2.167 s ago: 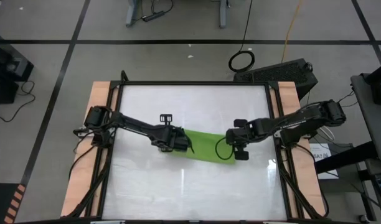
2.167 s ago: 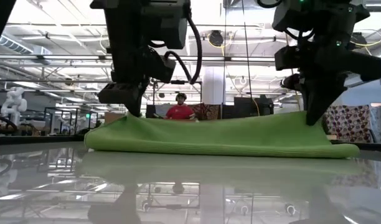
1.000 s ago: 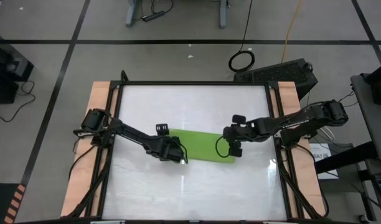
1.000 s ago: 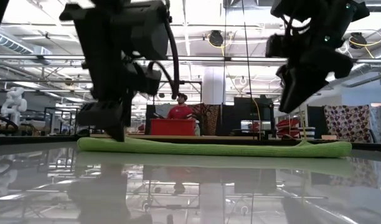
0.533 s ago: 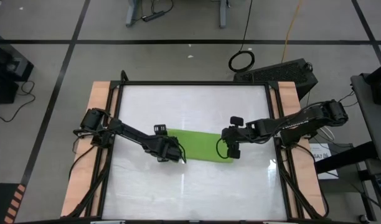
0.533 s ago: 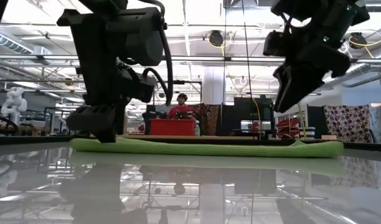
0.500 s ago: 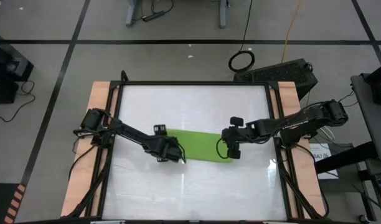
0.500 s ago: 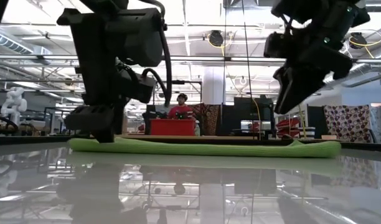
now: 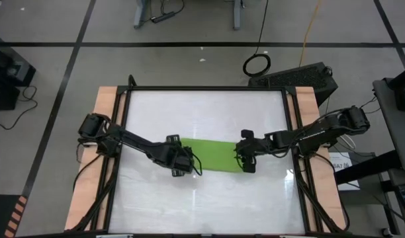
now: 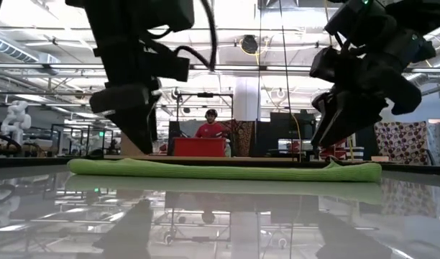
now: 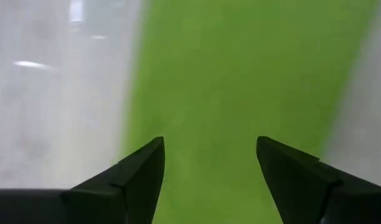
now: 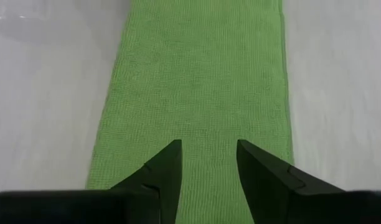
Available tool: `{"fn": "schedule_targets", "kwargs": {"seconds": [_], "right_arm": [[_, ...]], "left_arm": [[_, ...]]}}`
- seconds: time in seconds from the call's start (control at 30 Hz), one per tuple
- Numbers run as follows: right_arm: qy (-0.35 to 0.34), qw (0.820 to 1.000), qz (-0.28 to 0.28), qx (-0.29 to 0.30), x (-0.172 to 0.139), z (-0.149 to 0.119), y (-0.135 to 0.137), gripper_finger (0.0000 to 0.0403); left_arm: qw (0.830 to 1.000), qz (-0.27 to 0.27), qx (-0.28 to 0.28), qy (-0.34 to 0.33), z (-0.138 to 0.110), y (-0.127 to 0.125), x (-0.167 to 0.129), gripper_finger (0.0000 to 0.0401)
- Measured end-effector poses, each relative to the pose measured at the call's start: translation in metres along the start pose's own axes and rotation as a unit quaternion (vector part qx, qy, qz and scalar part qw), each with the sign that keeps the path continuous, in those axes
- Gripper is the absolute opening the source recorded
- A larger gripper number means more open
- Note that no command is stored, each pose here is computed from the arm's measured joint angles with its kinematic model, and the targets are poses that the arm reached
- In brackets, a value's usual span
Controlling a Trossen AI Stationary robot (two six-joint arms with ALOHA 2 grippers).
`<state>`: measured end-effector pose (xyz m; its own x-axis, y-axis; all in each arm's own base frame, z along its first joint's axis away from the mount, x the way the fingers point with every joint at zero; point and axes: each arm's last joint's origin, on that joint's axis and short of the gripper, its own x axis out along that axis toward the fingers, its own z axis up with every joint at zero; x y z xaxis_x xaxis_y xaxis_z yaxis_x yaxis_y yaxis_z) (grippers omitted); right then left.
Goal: Roll towel into tight, uniform cylinder
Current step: Fold the green microfiber towel
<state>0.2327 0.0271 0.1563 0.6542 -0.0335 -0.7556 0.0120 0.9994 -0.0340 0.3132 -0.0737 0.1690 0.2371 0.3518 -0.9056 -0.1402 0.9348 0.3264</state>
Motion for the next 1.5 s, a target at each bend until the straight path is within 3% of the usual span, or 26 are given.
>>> {"fn": "schedule_targets", "kwargs": {"seconds": [0.17, 0.37, 0.7, 0.97, 1.17, 1.27, 1.4, 1.5], "right_arm": [[-0.007, 0.999, 0.042, 0.018, 0.003, -0.007, 0.002, 0.0143], [0.014, 0.997, 0.046, 0.055, 0.006, -0.020, 0.002, 0.0143], [0.026, 0.992, 0.062, 0.106, 0.013, -0.040, 0.013, 0.0144], [0.008, 0.982, 0.128, 0.136, 0.023, -0.039, 0.042, 0.0144], [-0.013, 0.974, 0.190, 0.125, 0.027, -0.021, 0.078, 0.0144], [-0.024, 0.968, 0.229, 0.100, 0.028, -0.003, 0.096, 0.0144], [-0.040, 0.967, 0.248, 0.046, 0.023, 0.023, 0.114, 0.0144], [-0.040, 0.976, 0.215, 0.004, 0.019, 0.038, 0.117, 0.0144]], "left_arm": [[0.997, -0.074, 0.011, -0.016, 0.007, -0.007, 0.004, 0.0260], [0.997, -0.070, -0.014, -0.018, 0.014, 0.009, 0.012, 0.0260], [0.997, -0.075, -0.003, 0.010, 0.020, 0.037, 0.038, 0.0260], [0.998, -0.066, 0.016, -0.002, 0.026, 0.058, 0.048, 0.0260], [0.998, -0.056, 0.027, -0.009, 0.028, 0.074, 0.054, 0.0260], [0.999, -0.019, 0.019, -0.023, 0.032, 0.081, 0.055, 0.0260], [0.999, 0.026, 0.012, -0.026, 0.038, 0.086, 0.047, 0.0260], [1.000, 0.010, 0.001, -0.028, 0.041, 0.081, 0.038, 0.0260]]}}
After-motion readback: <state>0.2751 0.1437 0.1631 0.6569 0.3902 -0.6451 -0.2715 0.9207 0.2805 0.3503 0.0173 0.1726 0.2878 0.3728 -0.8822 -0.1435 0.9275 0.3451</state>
